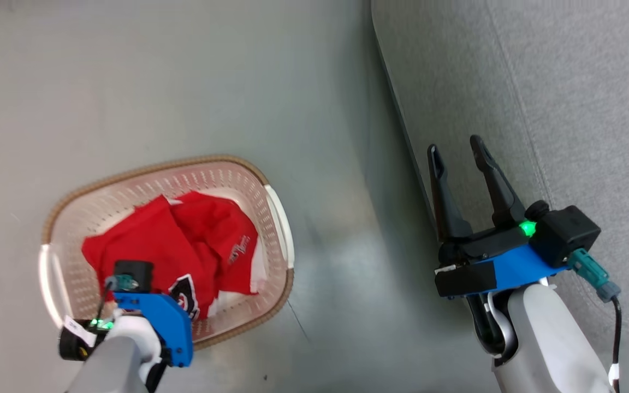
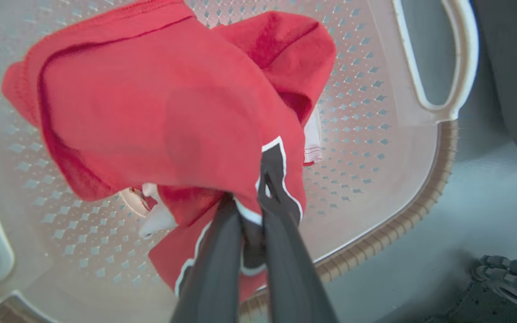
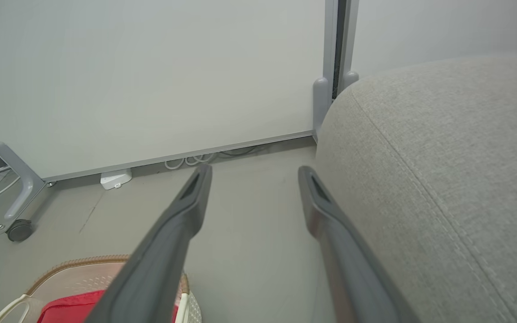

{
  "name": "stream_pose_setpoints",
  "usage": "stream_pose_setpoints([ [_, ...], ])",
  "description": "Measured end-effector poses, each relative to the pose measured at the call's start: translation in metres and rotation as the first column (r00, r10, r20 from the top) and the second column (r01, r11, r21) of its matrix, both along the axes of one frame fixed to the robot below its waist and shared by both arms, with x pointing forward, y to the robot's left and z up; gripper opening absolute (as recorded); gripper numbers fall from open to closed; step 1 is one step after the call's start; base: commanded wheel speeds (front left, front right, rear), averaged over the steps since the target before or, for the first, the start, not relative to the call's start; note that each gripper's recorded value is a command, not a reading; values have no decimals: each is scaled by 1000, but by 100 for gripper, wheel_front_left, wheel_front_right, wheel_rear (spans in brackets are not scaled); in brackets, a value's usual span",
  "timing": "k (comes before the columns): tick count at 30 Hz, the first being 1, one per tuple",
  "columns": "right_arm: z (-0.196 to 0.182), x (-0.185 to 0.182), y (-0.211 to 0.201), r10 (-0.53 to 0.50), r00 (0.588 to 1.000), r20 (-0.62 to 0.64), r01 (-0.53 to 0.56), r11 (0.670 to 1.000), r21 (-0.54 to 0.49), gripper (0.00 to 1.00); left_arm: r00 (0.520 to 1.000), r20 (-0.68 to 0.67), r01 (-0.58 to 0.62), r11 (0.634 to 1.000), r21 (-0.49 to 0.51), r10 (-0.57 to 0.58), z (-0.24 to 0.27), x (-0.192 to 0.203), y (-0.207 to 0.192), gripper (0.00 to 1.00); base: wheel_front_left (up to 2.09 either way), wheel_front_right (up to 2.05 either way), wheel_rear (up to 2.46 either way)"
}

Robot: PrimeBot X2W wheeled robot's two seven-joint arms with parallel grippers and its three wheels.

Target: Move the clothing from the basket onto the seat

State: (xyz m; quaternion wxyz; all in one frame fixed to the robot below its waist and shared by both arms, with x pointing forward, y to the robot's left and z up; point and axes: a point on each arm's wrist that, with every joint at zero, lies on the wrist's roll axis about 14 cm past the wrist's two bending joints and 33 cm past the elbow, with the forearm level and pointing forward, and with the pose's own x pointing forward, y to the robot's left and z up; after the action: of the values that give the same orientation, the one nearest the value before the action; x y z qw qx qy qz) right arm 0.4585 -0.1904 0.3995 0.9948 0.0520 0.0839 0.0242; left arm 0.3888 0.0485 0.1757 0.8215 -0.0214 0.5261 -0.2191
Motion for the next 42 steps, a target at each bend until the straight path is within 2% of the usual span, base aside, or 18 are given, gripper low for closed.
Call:
stream_pose_setpoints([
  [8,28,-15,10,22,999,46,-22,1000,-2,100,986,166,18,999,-46,-10,61,7,-13,0,0,0,0],
  [15,47,-43,19,35,997,67,-36,999,9,100,939,343,49,994,-102,-11,128,8,-25,0,0,0,0],
  [24,74,-76,43,91,990,108,-96,994,42,100,807,589,145,976,-160,-23,228,13,-48,0,0,0,0],
  [32,96,-85,60,144,978,153,-150,988,26,100,660,751,245,945,-215,0,317,23,-74,0,0,0,0],
  [37,100,-87,65,163,974,159,-167,986,15,100,606,795,312,922,-231,-6,351,24,-92,0,0,0,0],
  [42,102,-88,67,170,972,161,-173,985,9,100,577,816,351,905,-240,-8,371,24,-103,0,0,0,0],
])
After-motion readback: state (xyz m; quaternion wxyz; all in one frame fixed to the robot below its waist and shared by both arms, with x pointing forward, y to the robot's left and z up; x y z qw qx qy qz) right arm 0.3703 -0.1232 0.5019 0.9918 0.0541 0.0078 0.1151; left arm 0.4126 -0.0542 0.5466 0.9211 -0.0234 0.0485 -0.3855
